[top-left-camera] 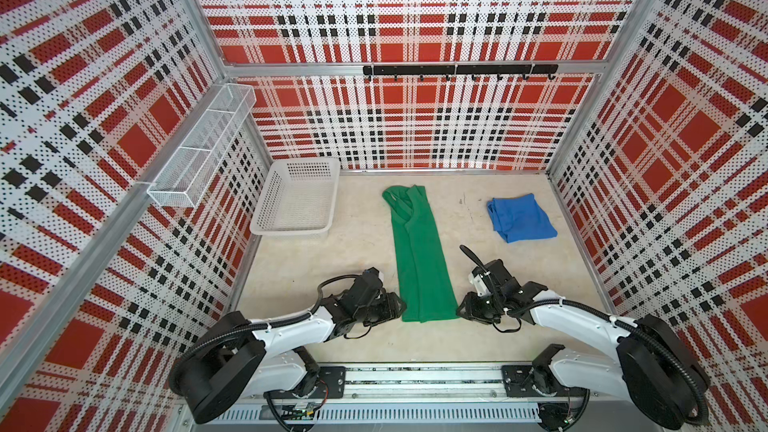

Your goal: Fold and stack the tank tops

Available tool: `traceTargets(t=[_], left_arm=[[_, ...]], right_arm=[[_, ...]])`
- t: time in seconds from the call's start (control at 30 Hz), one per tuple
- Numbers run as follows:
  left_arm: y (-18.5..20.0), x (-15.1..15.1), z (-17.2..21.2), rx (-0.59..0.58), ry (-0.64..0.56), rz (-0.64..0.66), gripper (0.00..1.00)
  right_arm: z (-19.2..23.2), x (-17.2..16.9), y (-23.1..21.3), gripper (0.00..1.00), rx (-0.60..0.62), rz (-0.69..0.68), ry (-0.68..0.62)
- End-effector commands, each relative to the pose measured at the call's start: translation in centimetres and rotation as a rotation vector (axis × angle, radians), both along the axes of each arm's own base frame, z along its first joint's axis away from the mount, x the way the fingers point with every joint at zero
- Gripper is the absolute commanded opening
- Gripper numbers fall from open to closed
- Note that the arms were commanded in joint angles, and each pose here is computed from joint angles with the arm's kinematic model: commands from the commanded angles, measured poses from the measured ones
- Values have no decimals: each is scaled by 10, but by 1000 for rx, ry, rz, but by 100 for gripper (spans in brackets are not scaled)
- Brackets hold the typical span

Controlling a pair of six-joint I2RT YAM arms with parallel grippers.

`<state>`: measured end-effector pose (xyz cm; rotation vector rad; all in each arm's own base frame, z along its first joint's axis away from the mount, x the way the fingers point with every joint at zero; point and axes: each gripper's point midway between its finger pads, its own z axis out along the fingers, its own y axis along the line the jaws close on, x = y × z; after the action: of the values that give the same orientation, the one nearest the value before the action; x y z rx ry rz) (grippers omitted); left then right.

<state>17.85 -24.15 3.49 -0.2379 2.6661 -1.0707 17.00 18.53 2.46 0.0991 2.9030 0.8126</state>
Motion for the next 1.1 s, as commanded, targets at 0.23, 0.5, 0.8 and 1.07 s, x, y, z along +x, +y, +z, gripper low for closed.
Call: traceTargets(t=[0.23, 0.5, 0.8, 1.07], left_arm=[[-4, -28, -8, -70, 122, 5, 49], [-7, -26, -19, -54, 132, -3, 34], [-14, -21, -17, -39, 129, -21, 0], [-12, -25, -7, -39, 111, 1, 0]], right_arm=[[-9, 1, 2, 35, 35, -14, -10], [-14, 0, 4, 34, 42, -13, 8], [-9, -1, -3, 3, -8, 4, -2], [2, -9, -4, 0, -20, 33, -16]])
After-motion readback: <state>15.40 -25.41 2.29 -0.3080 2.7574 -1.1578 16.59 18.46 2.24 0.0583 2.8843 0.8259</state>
